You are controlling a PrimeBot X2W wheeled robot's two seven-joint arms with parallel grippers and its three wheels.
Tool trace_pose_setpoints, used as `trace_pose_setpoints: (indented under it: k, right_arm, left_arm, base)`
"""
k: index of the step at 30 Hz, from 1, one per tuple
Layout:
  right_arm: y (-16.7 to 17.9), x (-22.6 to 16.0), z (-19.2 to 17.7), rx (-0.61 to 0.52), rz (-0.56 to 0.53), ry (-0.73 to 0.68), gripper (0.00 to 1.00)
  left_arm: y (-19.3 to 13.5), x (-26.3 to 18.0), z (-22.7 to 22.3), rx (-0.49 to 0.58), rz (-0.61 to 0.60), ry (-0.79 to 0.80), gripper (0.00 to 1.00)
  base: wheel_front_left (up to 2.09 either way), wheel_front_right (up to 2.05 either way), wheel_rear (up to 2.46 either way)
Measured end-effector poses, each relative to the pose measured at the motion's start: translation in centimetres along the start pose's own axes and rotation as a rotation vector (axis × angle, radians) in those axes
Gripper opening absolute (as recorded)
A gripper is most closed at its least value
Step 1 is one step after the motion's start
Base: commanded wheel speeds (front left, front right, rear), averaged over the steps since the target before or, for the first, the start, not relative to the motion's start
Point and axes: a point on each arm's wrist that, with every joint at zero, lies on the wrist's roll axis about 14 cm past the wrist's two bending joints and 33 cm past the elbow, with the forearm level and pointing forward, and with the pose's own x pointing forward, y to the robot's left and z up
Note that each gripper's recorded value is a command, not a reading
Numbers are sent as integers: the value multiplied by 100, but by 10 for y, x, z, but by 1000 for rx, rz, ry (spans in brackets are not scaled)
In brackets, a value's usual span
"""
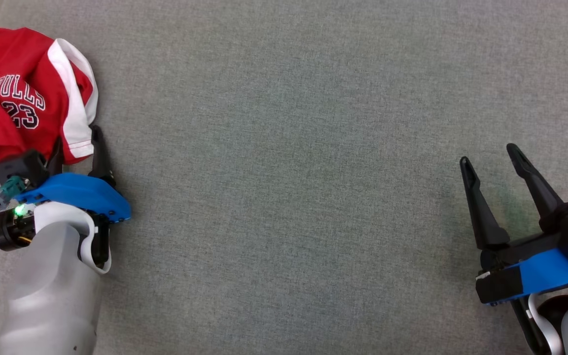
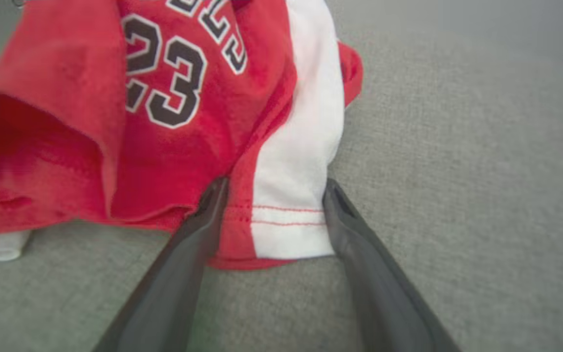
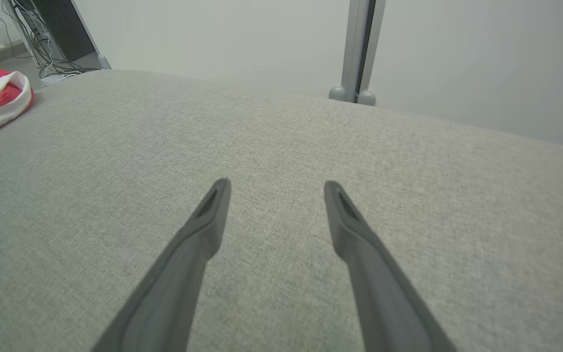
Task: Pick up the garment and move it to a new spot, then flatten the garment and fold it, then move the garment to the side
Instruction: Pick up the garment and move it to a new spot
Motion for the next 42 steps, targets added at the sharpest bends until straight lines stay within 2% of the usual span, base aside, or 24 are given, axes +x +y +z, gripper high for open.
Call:
trace_pose_setpoints:
  k: [2, 3, 4, 5, 10, 17, 22, 26, 31, 42]
  right_arm:
    - [-3, 1, -2, -1, -6, 2, 100]
    - [-4, 0, -1, -2, -10, -1, 100]
    - [-5, 0, 0, -6, -14, -5, 100]
    - [-7, -1, 1, -8, -19, -7, 100]
    - [-6, -6, 16, -15, -29, -48, 100]
    - [8, -26, 49, -25, -21, -130, 100]
    - [20, -51, 66, -17, -25, -174, 100]
    - [26, -75, 74, -14, -37, -200, 100]
    - [17, -109, 80, -9, -101, -228, 100]
    - [-36, -176, 69, 24, -342, -229, 100]
  left_arm:
    - [2, 3, -6, -5, 5, 28, 100]
    - [3, 4, -6, -7, 4, 33, 74]
    - [3, 5, -5, -10, 1, 35, 18]
    - [3, 5, -4, -13, 2, 32, 0]
    - [8, -4, 22, -41, 7, -57, 0]
    - [21, -48, 64, -60, 15, -239, 0]
    - [21, -86, 74, -61, -7, -321, 0]
    - [3, -110, 67, -64, -67, -341, 0]
    - [-50, -133, 58, -69, -229, -323, 0]
    - [-250, -193, 14, 63, -844, -158, 0]
  base:
    - [0, 0, 0]
    - [0, 0, 0]
    - [0, 0, 0]
    - [0, 0, 0]
    - [0, 0, 0]
    - [0, 0, 0]
    - [0, 0, 0]
    - [0, 0, 0]
    - [0, 0, 0]
    - [0, 0, 0]
